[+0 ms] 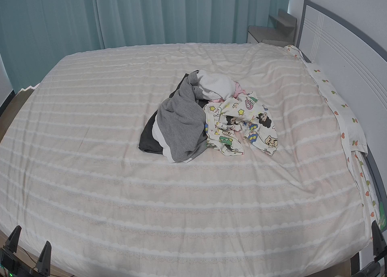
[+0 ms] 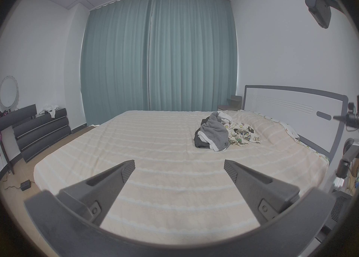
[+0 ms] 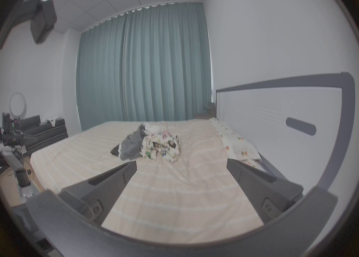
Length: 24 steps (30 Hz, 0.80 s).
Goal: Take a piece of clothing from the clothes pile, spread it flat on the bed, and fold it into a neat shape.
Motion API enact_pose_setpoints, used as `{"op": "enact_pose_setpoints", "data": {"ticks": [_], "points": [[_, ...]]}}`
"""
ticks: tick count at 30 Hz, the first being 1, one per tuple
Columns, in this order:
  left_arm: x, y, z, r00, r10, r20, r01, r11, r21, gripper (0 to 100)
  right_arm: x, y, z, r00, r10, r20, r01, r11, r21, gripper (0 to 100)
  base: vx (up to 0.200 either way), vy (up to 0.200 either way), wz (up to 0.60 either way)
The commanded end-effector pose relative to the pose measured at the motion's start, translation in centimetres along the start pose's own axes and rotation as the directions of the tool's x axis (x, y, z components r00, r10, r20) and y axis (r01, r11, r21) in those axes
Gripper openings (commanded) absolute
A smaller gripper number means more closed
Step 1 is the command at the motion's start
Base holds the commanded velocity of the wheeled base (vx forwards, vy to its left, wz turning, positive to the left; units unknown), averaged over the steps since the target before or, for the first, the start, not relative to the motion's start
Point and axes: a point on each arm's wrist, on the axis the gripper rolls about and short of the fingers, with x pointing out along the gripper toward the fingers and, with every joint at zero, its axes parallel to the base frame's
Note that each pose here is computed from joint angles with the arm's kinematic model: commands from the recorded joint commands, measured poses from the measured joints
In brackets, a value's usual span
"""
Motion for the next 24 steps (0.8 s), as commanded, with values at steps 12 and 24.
{"op": "enact_pose_setpoints", "data": {"ticks": [12, 24], "points": [[0.0, 0.0, -0.4, 1.000, 0.001, -0.006, -0.001, 1.000, 0.000, 100, 21.5, 0.9, 0.8, 0.763, 0.355, -0.539, -0.012, 0.843, 0.538, 100, 0.000, 0.000, 0.00], [0.0, 0.0, -0.4, 1.000, 0.001, -0.006, -0.001, 1.000, 0.000, 100, 32.2, 1.8, -4.5, 0.754, 0.290, -0.589, 0.118, 0.823, 0.556, 100, 0.000, 0.000, 0.00]]}}
